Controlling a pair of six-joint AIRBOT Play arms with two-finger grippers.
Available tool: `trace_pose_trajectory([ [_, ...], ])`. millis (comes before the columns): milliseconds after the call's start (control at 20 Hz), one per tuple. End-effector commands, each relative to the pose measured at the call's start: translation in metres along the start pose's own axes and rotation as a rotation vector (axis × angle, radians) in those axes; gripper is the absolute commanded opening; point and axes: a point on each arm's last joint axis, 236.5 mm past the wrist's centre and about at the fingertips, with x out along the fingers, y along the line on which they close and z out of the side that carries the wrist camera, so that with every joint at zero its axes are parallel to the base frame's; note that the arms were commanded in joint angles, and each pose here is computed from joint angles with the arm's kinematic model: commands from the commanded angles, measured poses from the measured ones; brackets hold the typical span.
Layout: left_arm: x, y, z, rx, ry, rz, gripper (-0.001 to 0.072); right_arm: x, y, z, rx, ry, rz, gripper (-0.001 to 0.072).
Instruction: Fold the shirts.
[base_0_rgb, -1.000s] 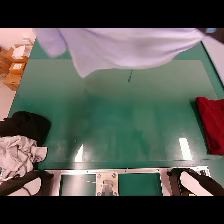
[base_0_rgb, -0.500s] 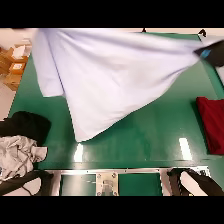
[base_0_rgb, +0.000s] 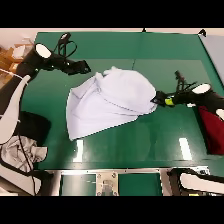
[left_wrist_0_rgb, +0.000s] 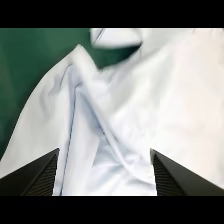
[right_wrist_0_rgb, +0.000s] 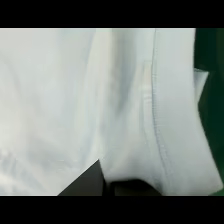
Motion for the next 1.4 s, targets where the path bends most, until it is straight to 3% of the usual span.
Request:
trace_pose_trajectory([
  [0, -0.031, 0.017, -0.028, -0.175, 0.171, -0.021, 0.0642, 0.020, -0.020, 0.005, 0.021, 0.023, -0.026, 0.0025],
  [100, -0.071, 0.030, -0.055, -0.269, 0.292, -0.007, 0.0642, 0.009, -0.018, 0.022, 0.008, -0.006, -0.017, 0.0025],
  [250, -0.115, 0.057, -0.120, -0.353, 0.504, 0.158, 0.0642, -0.008, -0.020, 0.040, 0.014, -0.038, -0.007, 0.0034],
  [400, -0.135, 0.054, -0.175, -0.377, 0.548, 0.227, 0.0642, -0.016, -0.024, 0.037, 0.023, -0.007, 0.009, 0.0315],
  [600, -0.147, 0.030, -0.266, -0.482, 0.620, 0.211, 0.0642, -0.040, -0.041, 0.030, 0.077, 0.035, 0.036, 0.0335],
  [800, -0.123, 0.007, -0.322, -0.600, 0.576, 0.104, 0.0640, -0.074, -0.062, 0.017, 0.162, 0.085, 0.082, 0.0340],
  [900, -0.104, 0.000, -0.333, -0.656, 0.536, 0.038, 0.0607, -0.071, -0.070, 0.007, 0.191, 0.098, 0.082, 0.0506],
  [950, -0.095, -0.003, -0.333, -0.669, 0.499, 0.001, 0.0524, -0.063, -0.070, 0.003, 0.195, 0.099, 0.079, 0.0506],
  [1350, -0.079, 0.002, -0.337, -0.709, 0.424, -0.015, 0.0519, 0.008, -0.055, -0.002, 0.138, 0.102, 0.023, 0.0484],
])
